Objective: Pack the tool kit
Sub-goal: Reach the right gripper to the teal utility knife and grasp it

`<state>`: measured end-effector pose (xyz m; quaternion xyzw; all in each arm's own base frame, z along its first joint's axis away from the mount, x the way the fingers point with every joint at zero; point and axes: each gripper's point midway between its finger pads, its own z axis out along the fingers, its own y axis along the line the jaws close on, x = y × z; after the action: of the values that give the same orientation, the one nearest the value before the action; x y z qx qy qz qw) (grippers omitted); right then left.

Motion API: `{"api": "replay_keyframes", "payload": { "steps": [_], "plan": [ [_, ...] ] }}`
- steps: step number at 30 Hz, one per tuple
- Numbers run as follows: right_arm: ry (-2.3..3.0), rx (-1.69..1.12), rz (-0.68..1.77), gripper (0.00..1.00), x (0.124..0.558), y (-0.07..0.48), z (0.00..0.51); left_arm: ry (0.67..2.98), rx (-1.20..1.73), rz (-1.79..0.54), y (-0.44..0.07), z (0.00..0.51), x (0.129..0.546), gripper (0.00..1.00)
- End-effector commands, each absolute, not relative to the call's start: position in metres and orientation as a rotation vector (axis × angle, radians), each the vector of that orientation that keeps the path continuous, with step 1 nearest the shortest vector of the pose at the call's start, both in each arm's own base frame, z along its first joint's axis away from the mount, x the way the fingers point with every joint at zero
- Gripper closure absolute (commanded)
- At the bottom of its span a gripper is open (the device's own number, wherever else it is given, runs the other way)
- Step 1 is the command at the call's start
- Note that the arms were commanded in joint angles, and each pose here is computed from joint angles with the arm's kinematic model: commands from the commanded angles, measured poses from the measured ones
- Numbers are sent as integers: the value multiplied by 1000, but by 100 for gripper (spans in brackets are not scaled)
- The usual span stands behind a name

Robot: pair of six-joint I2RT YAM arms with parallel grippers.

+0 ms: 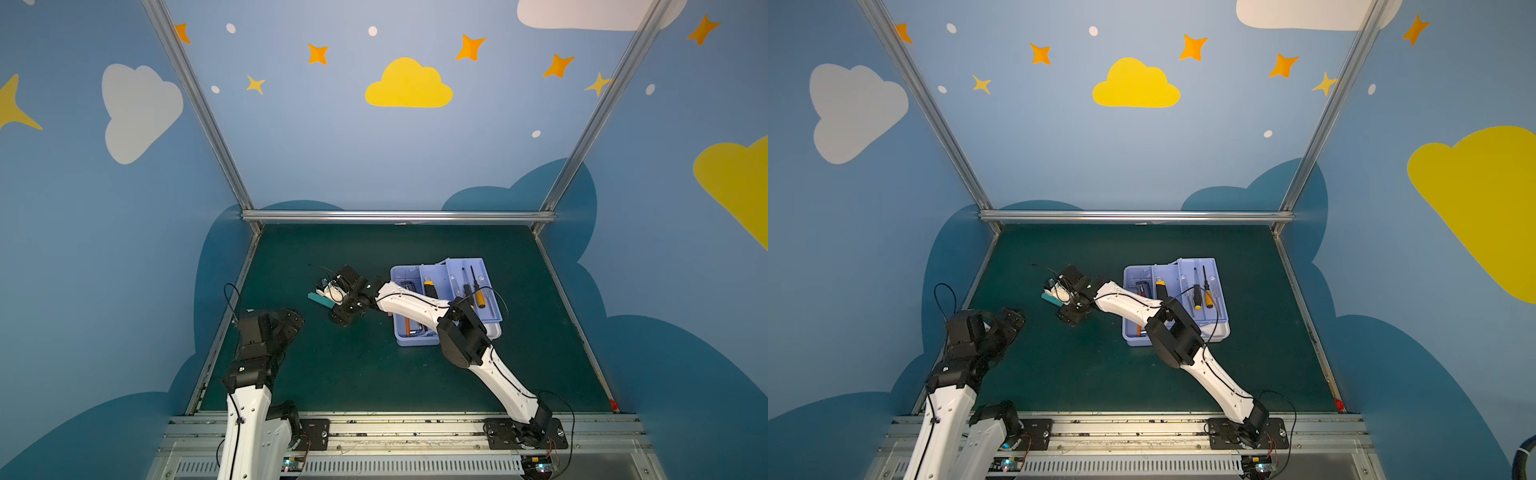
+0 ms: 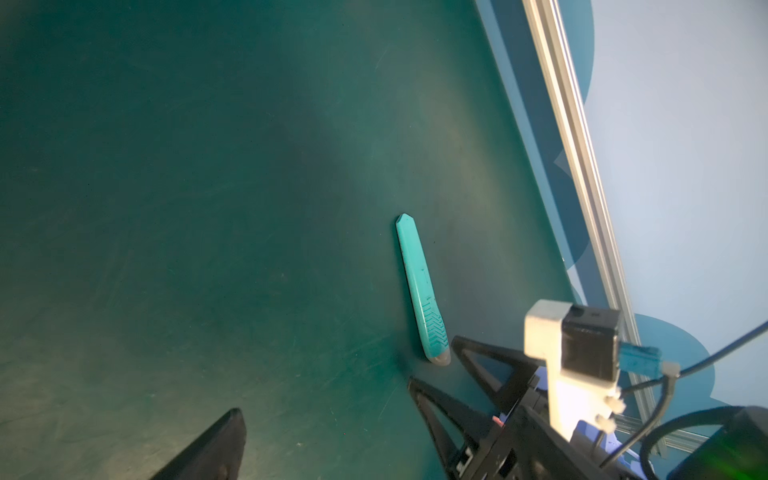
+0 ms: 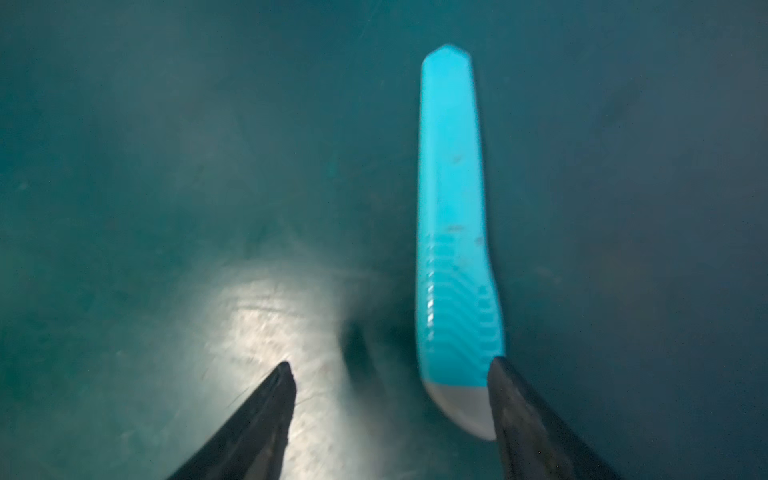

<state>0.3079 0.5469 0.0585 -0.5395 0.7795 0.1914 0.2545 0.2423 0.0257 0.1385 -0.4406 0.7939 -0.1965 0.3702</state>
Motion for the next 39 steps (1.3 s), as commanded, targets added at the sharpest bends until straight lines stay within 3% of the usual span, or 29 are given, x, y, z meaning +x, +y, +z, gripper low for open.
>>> {"api": "replay_keyframes", "payload": {
  "steps": [1,20,24,27,30,34,39],
  "plan": [
    [2033,-1449,479,26,321,559,67,2037,-1118,-497,26,143,239,0],
    [2188,-1450,440,19,329,558,14,2040,-1125,-511,24,137,236,0],
    [2216,-1484,468,29,322,554,7,2037,-1125,-521,23,136,237,0],
    [2232,-1503,470,46,317,553,2,2037,-1124,-522,23,136,238,0],
    [2238,-1509,455,47,315,552,-4,2037,-1124,-522,23,135,238,0],
    [2248,-1489,419,60,319,549,-4,2039,-1122,-520,23,135,237,0],
    [2241,-1452,401,85,323,549,11,2043,-1116,-516,23,136,237,0]
  ]
}}
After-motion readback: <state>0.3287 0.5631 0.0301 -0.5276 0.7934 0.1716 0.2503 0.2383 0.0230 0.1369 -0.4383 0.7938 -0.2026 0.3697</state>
